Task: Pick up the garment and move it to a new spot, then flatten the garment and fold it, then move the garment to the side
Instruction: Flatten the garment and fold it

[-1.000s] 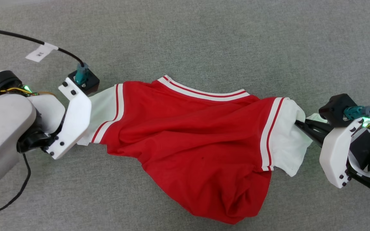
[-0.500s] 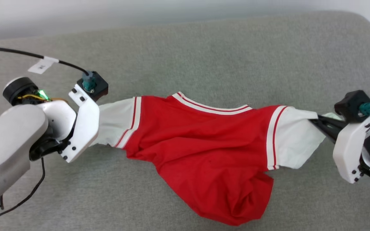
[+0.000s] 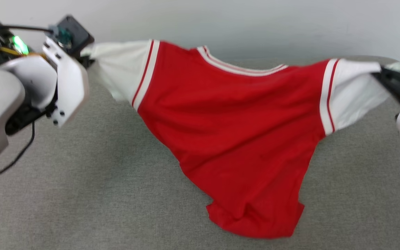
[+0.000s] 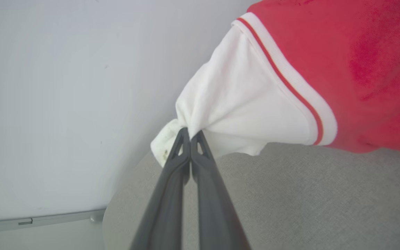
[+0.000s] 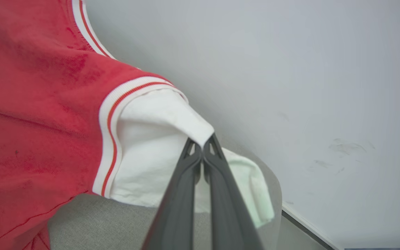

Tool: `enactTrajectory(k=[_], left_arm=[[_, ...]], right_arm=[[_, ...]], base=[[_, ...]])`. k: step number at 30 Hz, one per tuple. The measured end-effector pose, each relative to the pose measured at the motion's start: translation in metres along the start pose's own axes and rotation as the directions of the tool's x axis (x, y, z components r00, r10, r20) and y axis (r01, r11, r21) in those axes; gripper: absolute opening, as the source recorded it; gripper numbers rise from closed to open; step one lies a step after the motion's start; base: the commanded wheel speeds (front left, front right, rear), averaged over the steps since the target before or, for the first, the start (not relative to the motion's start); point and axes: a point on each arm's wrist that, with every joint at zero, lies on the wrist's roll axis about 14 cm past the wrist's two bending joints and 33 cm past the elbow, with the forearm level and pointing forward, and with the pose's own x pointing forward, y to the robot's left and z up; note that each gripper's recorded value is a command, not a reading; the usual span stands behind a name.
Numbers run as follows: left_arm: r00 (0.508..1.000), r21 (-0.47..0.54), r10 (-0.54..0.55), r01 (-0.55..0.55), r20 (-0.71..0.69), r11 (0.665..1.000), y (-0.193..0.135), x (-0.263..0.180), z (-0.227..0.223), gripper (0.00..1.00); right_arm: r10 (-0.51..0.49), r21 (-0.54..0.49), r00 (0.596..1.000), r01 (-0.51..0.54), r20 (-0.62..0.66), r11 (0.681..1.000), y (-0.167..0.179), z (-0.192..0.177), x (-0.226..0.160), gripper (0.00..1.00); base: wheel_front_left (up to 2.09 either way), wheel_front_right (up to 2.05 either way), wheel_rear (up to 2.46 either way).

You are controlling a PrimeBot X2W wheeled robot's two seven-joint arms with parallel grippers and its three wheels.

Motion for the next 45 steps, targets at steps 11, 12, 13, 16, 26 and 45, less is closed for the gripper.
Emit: enactTrajectory(k=[11,12,13,16,26,45], left_arm=[[0.936,0.051,0.205,-0.228,0.285,0.972,0.079,-0.01,0.097,0.0],[0.928,0.053,0.222,-0.248,0.3,0.967,0.087,-0.008,0.103,0.0],[0.917,0.053,0.24,-0.27,0.319,0.961,0.095,-0.007,0.11,0.0],[0.88,0.043,0.291,-0.33,0.376,0.943,0.118,-0.003,0.13,0.0],[0.72,-0.041,0.44,-0.499,0.536,0.866,0.192,0.003,0.179,0.0],[0.803,-0.103,0.425,-0.423,0.419,0.9,0.188,0.084,0.081,0.0]], right_arm=[[-0.115,-0.136,0.978,0.139,0.174,0.981,-0.057,0.101,0.029,0.0],[-0.128,-0.146,0.974,0.157,0.189,0.977,-0.063,0.11,0.035,0.0],[-0.141,-0.155,0.969,0.173,0.202,0.973,-0.068,0.119,0.04,0.0],[-0.174,-0.168,0.955,0.217,0.238,0.962,-0.085,0.14,0.057,0.0],[-0.269,-0.174,0.877,0.36,0.397,0.916,-0.13,0.207,0.11,0.0],[-0.12,-0.167,0.954,0.17,0.274,0.971,-0.081,0.118,0.217,0.0]], base=[[0.0,0.0,0.0],[0.0,0.0,0.0],[0.0,0.0,0.0],[0.0,0.0,0.0],[0.0,0.0,0.0],[0.0,0.0,0.0]])
